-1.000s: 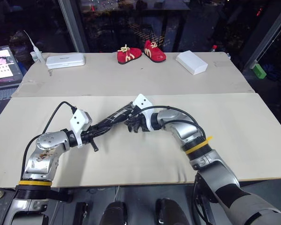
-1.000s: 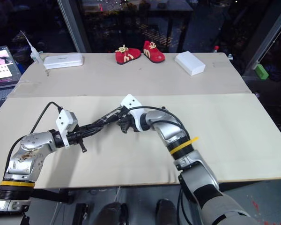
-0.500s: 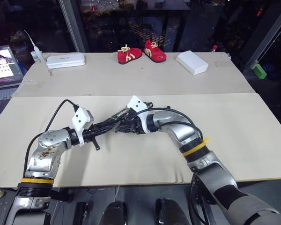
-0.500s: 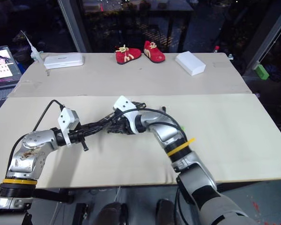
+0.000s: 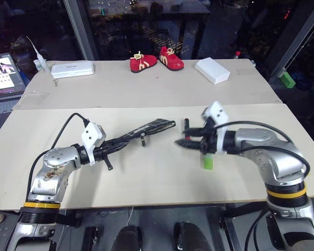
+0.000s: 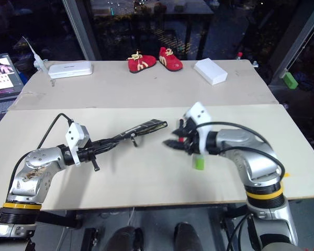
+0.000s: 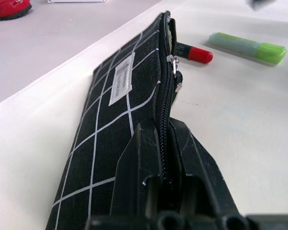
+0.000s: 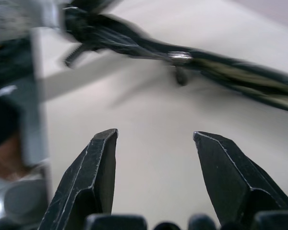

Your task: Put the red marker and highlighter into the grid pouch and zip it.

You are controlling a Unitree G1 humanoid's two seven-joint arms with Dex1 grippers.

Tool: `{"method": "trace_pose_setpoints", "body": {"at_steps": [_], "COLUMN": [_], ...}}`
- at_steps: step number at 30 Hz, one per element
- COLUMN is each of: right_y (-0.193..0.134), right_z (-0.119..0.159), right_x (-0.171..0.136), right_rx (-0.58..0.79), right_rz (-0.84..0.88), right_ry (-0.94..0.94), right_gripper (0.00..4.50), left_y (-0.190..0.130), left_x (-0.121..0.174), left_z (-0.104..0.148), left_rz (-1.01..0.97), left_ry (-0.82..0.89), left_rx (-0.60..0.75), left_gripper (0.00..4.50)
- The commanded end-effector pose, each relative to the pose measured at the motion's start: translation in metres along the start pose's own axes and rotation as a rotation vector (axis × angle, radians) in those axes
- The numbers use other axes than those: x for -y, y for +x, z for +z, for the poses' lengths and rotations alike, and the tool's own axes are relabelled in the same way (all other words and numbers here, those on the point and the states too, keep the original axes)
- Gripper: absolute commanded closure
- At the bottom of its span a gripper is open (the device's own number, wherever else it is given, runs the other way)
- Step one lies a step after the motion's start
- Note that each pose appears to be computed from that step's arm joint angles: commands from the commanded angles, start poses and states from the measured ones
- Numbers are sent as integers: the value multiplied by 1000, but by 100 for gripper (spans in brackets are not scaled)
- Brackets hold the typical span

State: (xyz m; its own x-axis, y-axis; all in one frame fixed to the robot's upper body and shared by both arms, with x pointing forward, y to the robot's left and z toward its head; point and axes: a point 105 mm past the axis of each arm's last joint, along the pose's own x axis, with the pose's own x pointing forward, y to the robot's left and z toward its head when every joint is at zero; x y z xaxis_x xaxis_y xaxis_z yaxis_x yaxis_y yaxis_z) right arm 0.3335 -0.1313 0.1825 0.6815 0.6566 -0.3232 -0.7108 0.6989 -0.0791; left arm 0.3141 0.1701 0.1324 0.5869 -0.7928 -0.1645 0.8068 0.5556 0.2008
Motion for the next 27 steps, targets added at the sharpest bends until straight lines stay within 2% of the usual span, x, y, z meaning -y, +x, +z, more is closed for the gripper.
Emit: {"method": "trace_pose_setpoints", "body": {"at_steps": [1,6,10,16,22,25,26,27], "right_y": [-24,-18,-6,-8,-6,-6,-7,-7], "right_z": [-13,-61,-73,-88,-97,-95,-94,-92], "right_x": [42,32,20,19,6,8,9,10], "right_rx": [-41,-166,-188,-249,-260,-254,-251,-247], "right_rz": [-297,-362,-355,-380,-338,-332,-335,-335], "right_ry": [41,90,124,84,121,115,109,106], "right_gripper": [167,167,167,167,167,233,278,304], "left_y": [-4,-4,-3,-5,-7,-9,-10,-10], "left_x": [0,0,0,0,0,0,0,0], "left_z": [10,8,8,7,8,10,10,11], "left_rz": [15,21,21,21,26,29,30,31], "left_ry": [19,20,19,18,21,23,24,25], "left_rx": [42,38,37,33,31,32,32,32], "left_gripper": [450,450,450,450,450,450,450,450]}}
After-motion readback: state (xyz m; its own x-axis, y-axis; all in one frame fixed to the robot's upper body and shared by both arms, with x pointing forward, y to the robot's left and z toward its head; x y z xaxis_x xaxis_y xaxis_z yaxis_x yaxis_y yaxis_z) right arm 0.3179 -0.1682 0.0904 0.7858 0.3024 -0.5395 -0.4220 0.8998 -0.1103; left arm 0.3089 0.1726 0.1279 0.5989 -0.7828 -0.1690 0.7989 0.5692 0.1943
